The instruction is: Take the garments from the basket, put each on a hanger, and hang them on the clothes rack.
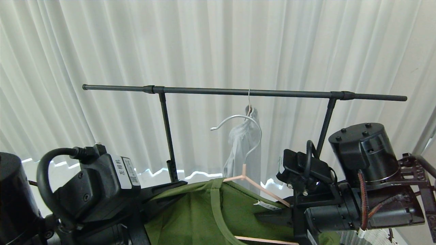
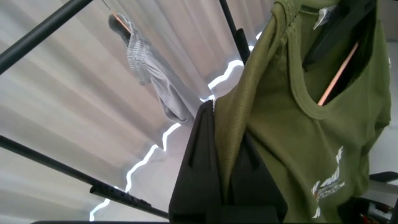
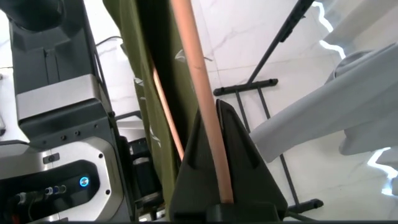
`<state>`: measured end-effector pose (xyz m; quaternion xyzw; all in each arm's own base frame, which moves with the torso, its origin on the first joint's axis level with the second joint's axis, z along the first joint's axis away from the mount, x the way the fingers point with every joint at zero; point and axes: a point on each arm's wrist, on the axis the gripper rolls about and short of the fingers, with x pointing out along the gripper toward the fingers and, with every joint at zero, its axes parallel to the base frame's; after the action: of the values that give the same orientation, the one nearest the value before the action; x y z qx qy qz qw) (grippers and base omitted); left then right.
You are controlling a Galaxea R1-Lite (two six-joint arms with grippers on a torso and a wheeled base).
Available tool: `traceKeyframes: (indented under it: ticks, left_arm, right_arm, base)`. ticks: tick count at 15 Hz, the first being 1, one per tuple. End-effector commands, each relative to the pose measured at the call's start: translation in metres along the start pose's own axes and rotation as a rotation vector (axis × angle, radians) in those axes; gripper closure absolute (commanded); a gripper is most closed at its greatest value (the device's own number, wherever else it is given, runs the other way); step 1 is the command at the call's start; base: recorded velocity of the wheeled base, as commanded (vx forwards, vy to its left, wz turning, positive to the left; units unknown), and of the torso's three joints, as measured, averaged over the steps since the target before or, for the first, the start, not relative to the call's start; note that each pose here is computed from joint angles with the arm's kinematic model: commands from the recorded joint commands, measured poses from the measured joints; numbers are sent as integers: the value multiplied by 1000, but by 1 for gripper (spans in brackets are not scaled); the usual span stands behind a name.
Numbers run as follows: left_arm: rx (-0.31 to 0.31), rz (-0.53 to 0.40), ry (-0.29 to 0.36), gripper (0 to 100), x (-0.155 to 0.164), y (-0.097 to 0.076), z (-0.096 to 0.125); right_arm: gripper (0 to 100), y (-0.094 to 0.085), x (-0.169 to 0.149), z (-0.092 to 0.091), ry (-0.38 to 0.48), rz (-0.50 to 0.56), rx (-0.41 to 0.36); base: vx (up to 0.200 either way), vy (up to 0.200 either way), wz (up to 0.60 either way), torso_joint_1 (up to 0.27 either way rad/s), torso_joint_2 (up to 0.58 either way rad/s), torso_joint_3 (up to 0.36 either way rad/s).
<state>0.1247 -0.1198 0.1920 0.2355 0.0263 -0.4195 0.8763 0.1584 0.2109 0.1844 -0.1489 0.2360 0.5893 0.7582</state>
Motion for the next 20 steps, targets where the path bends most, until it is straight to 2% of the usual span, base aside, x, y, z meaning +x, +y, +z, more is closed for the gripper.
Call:
traceKeyframes:
  ticks: [1,2,3,7,9,12,13,17,20]
  left_arm:
    - [1,0,6,100,0,-1,-1]
    - [3,2,6,100,1,0,-1]
    - [3,2,8,0,1,0,-1]
    - [-13,7,25,0,1,0,-5]
    - [-19,9,29,0,1,0,-6]
    - [-63,53,58,0,-1,7,-13]
    - [-92,78,79,0,-3,10,-19]
    - [-132,113,189,0,-13,7,-49]
    - [-215,157,317,0,-13,10,-77]
  right_arm:
    - [100,1,-2,1,-7,-2,-12]
    - [100,1,-2,1,-7,-2,-19]
    - [100,2,-5,2,-16,-2,-41]
    - [100,3,-11,5,-34,-7,-55]
    - [100,-5,-20,3,-38,-45,-39]
    - [100,-21,-36,-4,-17,-119,-27]
    - [100,-28,-44,-10,13,-149,-21]
    - [100,-35,-51,-11,10,-190,-14]
    - [100,-31,-61,-8,-16,-205,-27]
  base:
    - [0,0,0,0,0,0]
    - [0,0,0,0,0,0]
    - [0,0,0,0,0,0]
    - [0,0,0,0,0,0]
    - [0,0,0,0,0,0]
    - [0,0,0,0,0,0]
    - [0,0,0,0,0,0]
    - [0,0,0,0,0,0]
    - [0,0,0,0,0,0]
